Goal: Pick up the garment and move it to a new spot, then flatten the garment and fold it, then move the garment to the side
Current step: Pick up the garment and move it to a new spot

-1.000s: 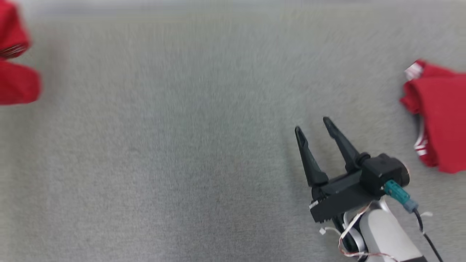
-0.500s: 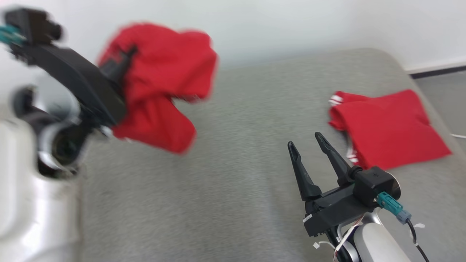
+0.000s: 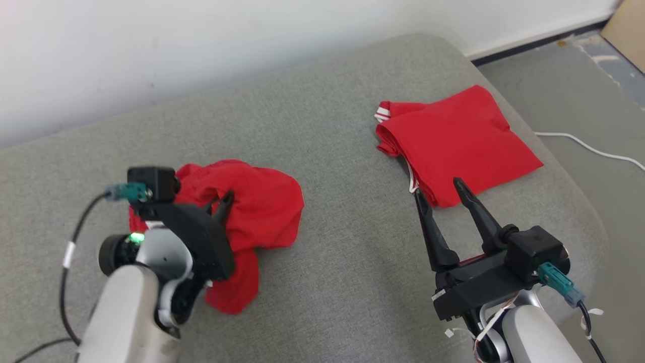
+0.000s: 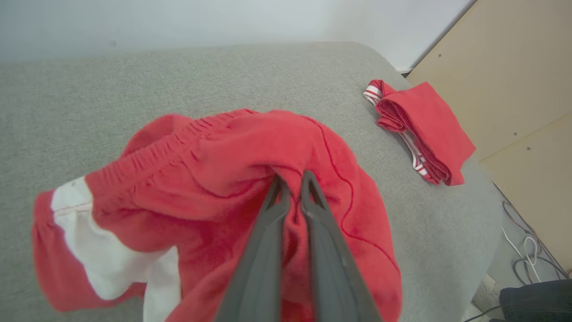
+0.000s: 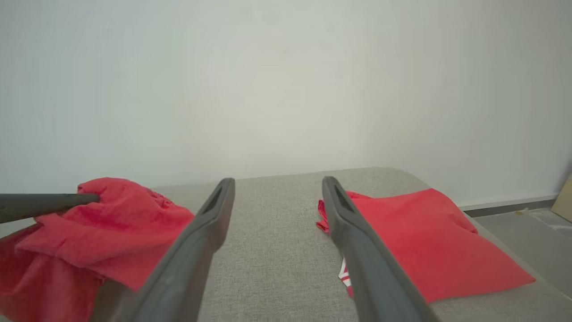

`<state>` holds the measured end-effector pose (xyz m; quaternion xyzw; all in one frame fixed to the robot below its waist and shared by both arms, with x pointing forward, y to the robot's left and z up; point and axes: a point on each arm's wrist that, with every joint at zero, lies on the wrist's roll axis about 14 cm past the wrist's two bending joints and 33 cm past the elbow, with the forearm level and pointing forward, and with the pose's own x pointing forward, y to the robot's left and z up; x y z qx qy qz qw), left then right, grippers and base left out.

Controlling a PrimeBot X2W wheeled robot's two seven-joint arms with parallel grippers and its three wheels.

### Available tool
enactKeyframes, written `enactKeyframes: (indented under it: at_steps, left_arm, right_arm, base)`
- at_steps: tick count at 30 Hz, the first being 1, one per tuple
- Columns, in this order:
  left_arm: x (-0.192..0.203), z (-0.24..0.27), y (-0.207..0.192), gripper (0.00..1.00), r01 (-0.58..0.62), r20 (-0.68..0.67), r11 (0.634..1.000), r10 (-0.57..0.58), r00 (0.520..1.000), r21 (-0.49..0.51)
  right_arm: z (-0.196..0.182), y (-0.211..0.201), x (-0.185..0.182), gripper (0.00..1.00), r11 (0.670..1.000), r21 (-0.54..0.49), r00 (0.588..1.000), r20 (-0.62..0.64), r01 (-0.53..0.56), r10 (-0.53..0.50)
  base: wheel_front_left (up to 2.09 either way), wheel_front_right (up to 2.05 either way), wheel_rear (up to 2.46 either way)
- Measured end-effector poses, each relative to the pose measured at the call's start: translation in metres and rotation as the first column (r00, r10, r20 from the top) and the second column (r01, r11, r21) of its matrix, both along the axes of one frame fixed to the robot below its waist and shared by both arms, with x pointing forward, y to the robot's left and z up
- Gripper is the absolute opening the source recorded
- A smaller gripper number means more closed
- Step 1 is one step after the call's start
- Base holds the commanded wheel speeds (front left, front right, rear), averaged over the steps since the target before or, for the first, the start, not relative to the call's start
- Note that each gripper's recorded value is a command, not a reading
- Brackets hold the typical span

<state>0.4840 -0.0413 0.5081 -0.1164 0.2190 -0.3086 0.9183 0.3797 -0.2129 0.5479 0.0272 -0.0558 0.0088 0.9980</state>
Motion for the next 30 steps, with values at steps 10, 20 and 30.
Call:
enactKeyframes:
  at_steps: [10,20,30]
  left_arm:
    - [-0.005,-0.009,0.016,1.0,-0.115,0.238,0.992,0.125,0.963,-0.055]
    - [-0.035,0.016,0.118,1.0,-0.363,0.422,0.918,0.397,0.815,-0.161]
    - [-0.087,0.016,0.204,1.0,-0.539,0.471,0.833,0.527,0.707,-0.124]
  right_arm:
    - [-0.011,-0.012,0.001,1.0,0.999,-0.031,0.999,-0.042,0.02,-0.021]
    - [-0.01,-0.022,-0.009,1.0,0.998,-0.051,0.998,-0.051,0.025,-0.027]
    - [-0.027,0.001,-0.008,1.0,0.997,-0.046,0.994,-0.093,-0.064,0.06]
  base:
    - [0.0,0.0,0.0]
    - [0.0,0.0,0.0]
    - [0.0,0.0,0.0]
